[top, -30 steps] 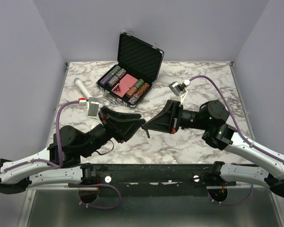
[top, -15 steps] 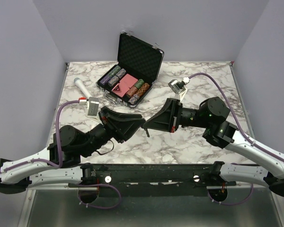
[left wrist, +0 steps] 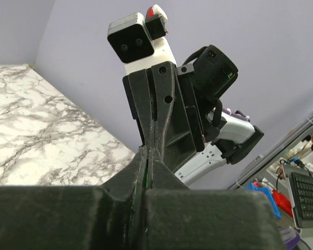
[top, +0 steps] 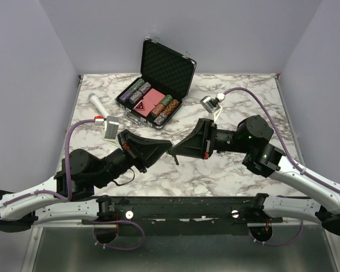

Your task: Remove the keys from the keyring

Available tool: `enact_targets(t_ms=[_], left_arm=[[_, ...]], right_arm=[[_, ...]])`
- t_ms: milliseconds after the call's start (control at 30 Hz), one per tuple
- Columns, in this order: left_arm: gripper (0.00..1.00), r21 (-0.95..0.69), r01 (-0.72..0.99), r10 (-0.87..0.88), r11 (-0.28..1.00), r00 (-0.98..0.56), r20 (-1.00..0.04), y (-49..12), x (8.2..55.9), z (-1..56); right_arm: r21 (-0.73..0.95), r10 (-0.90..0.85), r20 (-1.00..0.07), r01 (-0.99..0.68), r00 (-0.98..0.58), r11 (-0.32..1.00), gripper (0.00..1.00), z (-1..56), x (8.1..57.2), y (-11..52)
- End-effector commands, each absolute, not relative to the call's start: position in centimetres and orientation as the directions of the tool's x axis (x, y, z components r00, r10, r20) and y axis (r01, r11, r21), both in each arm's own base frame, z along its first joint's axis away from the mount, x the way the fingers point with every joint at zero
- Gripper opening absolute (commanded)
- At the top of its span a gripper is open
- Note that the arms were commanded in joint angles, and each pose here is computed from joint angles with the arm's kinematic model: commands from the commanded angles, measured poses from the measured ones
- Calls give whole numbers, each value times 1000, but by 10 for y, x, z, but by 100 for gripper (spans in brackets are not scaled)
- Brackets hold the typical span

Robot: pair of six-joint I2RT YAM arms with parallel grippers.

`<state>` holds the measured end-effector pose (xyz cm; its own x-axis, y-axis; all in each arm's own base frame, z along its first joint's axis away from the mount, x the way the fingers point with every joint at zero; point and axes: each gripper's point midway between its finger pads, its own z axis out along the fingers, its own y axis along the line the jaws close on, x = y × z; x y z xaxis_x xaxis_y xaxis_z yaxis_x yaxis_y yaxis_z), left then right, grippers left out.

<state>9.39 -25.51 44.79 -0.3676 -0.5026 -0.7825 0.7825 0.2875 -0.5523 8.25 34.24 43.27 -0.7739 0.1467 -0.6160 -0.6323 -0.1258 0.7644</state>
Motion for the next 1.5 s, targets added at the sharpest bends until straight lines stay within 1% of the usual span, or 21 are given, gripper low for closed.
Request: enact_targets(t_ms=[0,67,433,633,833,967,1067,1267,1467], left_arm=[[0,-511,822,-414,254,-384,-825,-262,78,443],[0,-503,830,-386,241,-394,-834,-265,74,440],[0,-480,873,-195,87,-457,-868,-273,31,429],[0,-494,867,-136,63,-482,-865,-273,22,421],[0,-474,880,-56,36,-472,-880,-276,12,415],[0,-457,888,6,48,-458,-889,-281,12,406],[0,-456,890,42,30,-457,-889,-286,9,404],[0,-458,889,128,-22,-452,-883,-294,0,403],[0,-476,875,202,-89,-452,-869,-303,-9,405]], right_arm=[[733,133,-648,-661,-750,-158,1,445,75,339],[733,123,-652,-663,-749,-153,1,443,74,339],[729,31,-674,-671,-739,-135,1,433,68,342],[725,-38,-686,-679,-726,-113,1,422,67,347],[704,-115,-710,-702,-695,-103,1,416,64,350],[690,-182,-722,-715,-668,-113,1,411,60,351],[670,-218,-738,-732,-639,-125,1,410,57,349],[629,-285,-765,-763,-577,-145,1,410,52,345],[619,-385,-760,-764,-524,-183,1,402,44,341]])
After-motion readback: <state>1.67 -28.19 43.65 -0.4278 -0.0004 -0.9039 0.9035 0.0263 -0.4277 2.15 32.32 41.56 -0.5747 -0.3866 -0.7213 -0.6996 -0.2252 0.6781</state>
